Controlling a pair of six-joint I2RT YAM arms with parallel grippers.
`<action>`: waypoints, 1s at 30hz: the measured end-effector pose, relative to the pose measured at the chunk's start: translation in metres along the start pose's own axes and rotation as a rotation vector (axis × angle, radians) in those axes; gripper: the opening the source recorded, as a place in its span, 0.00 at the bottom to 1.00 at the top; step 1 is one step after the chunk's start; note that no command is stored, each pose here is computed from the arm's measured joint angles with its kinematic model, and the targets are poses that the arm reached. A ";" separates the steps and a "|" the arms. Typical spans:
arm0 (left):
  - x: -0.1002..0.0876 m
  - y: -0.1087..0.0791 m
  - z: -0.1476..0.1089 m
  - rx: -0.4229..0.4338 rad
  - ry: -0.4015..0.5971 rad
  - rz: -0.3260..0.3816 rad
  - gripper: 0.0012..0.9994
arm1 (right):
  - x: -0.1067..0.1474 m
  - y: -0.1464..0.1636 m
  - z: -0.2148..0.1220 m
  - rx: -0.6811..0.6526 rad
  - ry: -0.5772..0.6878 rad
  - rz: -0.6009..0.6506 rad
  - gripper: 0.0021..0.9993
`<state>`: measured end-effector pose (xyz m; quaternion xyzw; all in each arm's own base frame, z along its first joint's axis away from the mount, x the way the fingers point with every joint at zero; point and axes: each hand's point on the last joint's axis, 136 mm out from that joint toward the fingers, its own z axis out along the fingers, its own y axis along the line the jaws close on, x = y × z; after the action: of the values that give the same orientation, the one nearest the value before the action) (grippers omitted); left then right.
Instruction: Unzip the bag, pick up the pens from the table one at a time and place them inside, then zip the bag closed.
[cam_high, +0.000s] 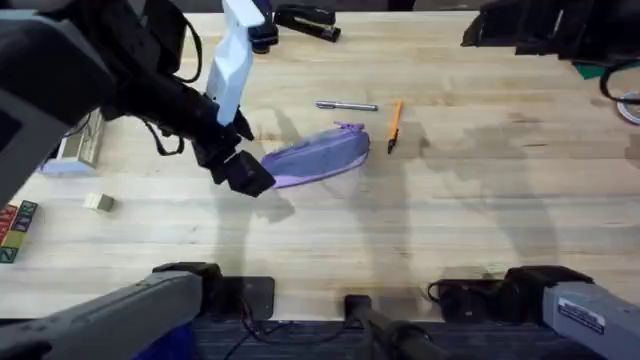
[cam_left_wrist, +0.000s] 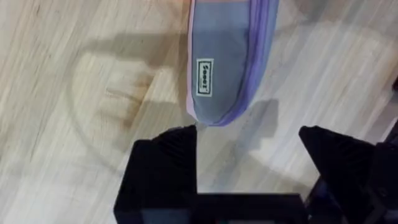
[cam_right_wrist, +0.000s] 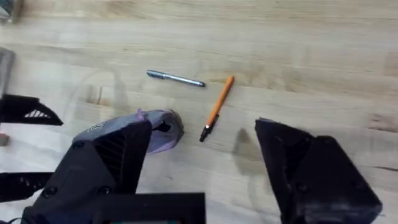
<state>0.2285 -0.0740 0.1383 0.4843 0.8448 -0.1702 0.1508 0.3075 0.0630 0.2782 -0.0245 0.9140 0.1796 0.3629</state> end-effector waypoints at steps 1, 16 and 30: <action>0.000 0.001 0.002 0.005 0.001 0.003 1.00 | 0.000 0.000 0.000 0.000 0.000 0.000 1.00; 0.004 0.022 0.047 0.127 0.020 0.017 1.00 | 0.000 0.000 0.000 0.000 0.000 0.000 1.00; -0.011 0.026 0.059 0.176 -0.069 0.022 1.00 | 0.000 0.000 0.000 0.000 0.000 0.000 1.00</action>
<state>0.2614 -0.0956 0.0864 0.4986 0.8156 -0.2587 0.1386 0.3075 0.0630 0.2783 -0.0247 0.9140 0.1795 0.3630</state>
